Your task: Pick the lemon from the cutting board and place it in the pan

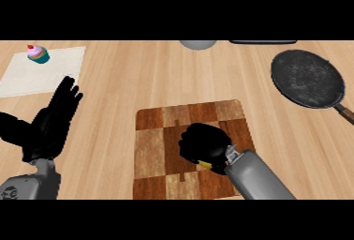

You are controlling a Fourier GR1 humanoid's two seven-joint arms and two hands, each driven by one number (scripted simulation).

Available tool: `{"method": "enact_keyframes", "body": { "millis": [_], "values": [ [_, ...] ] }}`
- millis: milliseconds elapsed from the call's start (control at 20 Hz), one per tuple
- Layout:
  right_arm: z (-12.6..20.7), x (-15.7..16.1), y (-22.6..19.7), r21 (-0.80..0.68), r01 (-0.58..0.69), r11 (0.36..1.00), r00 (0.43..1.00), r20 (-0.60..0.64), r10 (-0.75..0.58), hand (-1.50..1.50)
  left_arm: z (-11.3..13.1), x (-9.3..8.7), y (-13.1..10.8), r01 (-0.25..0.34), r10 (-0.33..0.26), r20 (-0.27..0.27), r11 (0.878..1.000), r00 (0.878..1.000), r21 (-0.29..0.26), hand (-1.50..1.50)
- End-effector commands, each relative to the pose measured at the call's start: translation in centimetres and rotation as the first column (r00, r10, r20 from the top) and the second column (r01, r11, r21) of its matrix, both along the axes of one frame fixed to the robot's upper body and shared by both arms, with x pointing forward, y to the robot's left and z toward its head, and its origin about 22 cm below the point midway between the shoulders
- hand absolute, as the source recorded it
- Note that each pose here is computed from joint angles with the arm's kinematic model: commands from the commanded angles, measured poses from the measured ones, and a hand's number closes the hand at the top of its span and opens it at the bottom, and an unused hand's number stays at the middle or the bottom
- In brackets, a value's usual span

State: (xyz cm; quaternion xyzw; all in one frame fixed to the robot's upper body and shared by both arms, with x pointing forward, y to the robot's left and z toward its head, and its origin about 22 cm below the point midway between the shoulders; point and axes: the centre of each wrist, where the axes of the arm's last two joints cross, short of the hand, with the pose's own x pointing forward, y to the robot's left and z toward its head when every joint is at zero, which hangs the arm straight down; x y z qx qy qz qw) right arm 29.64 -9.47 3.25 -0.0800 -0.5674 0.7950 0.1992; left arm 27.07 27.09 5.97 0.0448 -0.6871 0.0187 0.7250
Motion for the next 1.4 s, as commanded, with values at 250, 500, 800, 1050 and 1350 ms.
{"method": "enact_keyframes", "body": {
  "millis": [250,500,800,1050,1350],
  "values": [
    [2.6,-0.7,-14.8,0.153,0.520,0.840,0.838,0.097,-0.537,1.50,-0.1,-0.3,0.9,-0.072,0.072,0.002,0.997,0.997,-0.004,0.00],
    [9.7,-3.3,-16.5,0.382,0.462,0.800,0.771,0.272,-0.575,1.50,-1.4,-0.4,1.8,-0.056,0.056,-0.009,0.998,0.998,0.011,0.00],
    [15.2,-7.7,-18.4,0.471,0.492,0.732,0.717,0.257,-0.648,1.50,-0.3,-0.7,1.7,-0.032,0.032,0.006,0.999,0.999,-0.008,0.00],
    [18.4,-4.9,-21.5,0.520,0.550,0.654,0.681,0.175,-0.711,1.50,-0.1,1.0,0.2,-0.015,0.015,-0.004,1.000,1.000,0.001,0.00],
    [16.2,0.2,-26.3,0.592,0.609,0.529,0.580,0.123,-0.805,1.50,0.6,1.1,1.9,0.005,-0.005,0.003,1.000,1.000,0.000,0.00]
  ]
}}
